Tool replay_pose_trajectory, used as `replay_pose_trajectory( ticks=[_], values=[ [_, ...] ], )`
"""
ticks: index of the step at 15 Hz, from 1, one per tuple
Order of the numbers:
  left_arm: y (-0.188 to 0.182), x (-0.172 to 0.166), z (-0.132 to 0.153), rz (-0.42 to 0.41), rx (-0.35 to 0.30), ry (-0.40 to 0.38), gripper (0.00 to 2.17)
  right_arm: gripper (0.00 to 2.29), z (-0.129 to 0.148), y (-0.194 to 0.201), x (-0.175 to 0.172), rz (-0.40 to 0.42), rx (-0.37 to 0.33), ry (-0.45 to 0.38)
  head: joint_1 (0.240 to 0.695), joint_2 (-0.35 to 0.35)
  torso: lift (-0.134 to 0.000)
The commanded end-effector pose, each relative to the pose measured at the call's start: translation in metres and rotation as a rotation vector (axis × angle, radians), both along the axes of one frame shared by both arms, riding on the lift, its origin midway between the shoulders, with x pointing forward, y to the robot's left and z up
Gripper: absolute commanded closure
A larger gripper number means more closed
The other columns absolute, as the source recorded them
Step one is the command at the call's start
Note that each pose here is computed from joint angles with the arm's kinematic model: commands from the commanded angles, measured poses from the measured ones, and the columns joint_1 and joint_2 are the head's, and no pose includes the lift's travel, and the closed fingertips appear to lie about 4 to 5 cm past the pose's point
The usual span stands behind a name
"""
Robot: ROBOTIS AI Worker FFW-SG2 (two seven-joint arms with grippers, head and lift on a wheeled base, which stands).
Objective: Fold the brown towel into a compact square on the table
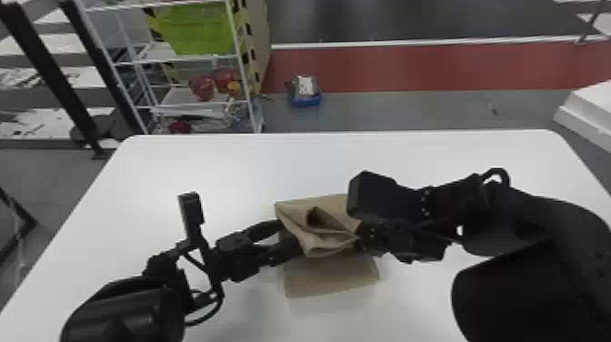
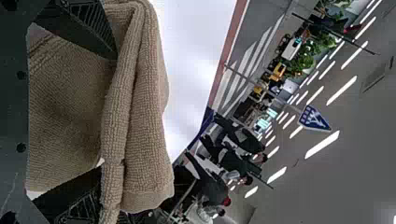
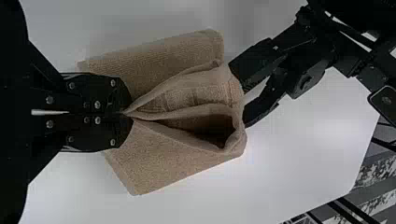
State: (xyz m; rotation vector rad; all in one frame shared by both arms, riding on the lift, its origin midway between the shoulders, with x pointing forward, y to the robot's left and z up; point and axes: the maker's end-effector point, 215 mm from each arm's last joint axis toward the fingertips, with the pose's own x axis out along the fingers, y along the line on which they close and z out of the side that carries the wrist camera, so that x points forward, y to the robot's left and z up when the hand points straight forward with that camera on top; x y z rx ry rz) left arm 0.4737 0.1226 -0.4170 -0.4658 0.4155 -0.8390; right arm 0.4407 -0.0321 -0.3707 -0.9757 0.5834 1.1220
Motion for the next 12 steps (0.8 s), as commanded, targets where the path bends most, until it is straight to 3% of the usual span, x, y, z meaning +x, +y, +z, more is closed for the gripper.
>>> replay_pose_trajectory(
  ticks=[1, 12],
  values=[
    [-0.001, -0.001, 0.0, -0.001, -0.003, 0.0, 0.06, 1.32, -0.003, 0.001, -0.002, 0.007, -0.02, -0.005, 0.695, 0.111, -0.134],
    [0.004, -0.001, 0.002, 0.0, 0.015, -0.027, 0.06, 1.32, -0.019, 0.004, -0.012, 0.03, -0.067, -0.001, 0.695, 0.115, -0.134]
  ],
)
